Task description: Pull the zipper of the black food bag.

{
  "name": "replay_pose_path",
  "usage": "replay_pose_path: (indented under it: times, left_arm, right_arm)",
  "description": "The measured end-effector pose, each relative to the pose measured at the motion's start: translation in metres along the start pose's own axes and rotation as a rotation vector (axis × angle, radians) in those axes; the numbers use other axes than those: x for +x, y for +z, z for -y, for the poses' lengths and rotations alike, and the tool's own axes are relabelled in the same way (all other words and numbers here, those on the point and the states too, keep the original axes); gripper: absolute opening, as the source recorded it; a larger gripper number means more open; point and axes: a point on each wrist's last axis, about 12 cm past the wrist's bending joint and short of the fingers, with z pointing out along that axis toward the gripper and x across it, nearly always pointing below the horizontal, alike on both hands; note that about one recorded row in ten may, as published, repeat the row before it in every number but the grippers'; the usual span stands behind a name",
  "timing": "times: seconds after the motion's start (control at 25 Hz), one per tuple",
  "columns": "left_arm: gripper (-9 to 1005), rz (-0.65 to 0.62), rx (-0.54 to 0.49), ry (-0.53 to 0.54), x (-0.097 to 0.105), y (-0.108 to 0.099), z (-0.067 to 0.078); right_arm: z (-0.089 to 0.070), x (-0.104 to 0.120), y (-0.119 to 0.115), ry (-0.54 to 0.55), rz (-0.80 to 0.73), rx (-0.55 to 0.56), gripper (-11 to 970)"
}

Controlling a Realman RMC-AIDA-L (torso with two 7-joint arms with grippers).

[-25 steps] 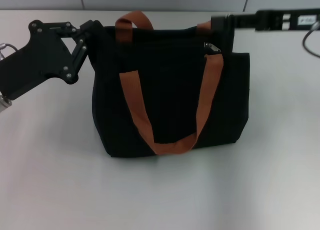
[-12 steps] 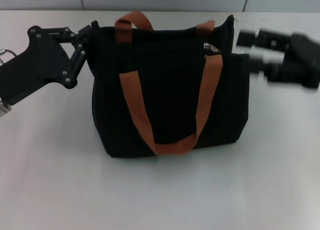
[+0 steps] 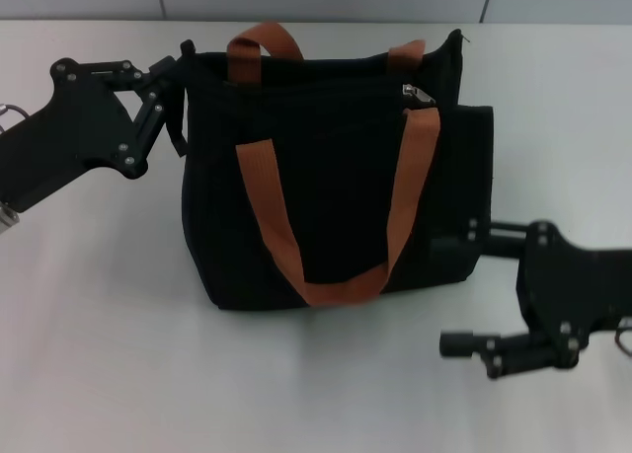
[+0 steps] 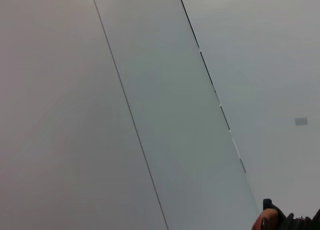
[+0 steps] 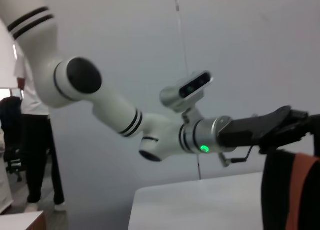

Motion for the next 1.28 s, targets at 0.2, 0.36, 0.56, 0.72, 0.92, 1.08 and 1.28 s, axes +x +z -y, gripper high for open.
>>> replay_pose_path:
  times: [0.2, 0.36, 0.56, 0.72, 0.92, 1.08, 1.28]
  left_arm:
    - [37, -0.004, -0.004, -0.012, 0.001, -0.001, 0.000]
    - [80, -0.007, -0.006, -0.048, 0.001, -0.001, 0.000]
    - [181, -0.012, -0.008, -0.103, 0.000, -0.003, -0.002]
    - [395, -0.028, -0.003, -0.123, -0.004, -0.011, -0.009]
    - [602, -0.132, 0.067, -0.155, -0.019, -0.022, -0.027]
    - [753, -0.242, 0.204, -0.243, -0.038, -0.026, -0.041]
    - [826, -0.245, 0.286, -0.291, -0.050, -0.026, -0.046]
  right_arm:
    - [-0.005, 0.012, 0.002, -0.010, -0.004, 0.003, 833]
    - [-0.005, 0.013, 0.002, -0.010, 0.001, 0.007, 832]
    - [-0.005, 0.012, 0.002, -0.013, 0.004, 0.013, 831]
    - [-0.002, 0.012, 0.002, -0.015, -0.005, 0.026, 831]
    - [0.000, 0.012, 0.002, -0.014, -0.011, 0.036, 831]
    - [0.002, 0.012, 0.001, -0.014, -0.017, 0.042, 831]
    - [0.006, 0.012, 0.004, -0.014, -0.026, 0.057, 831]
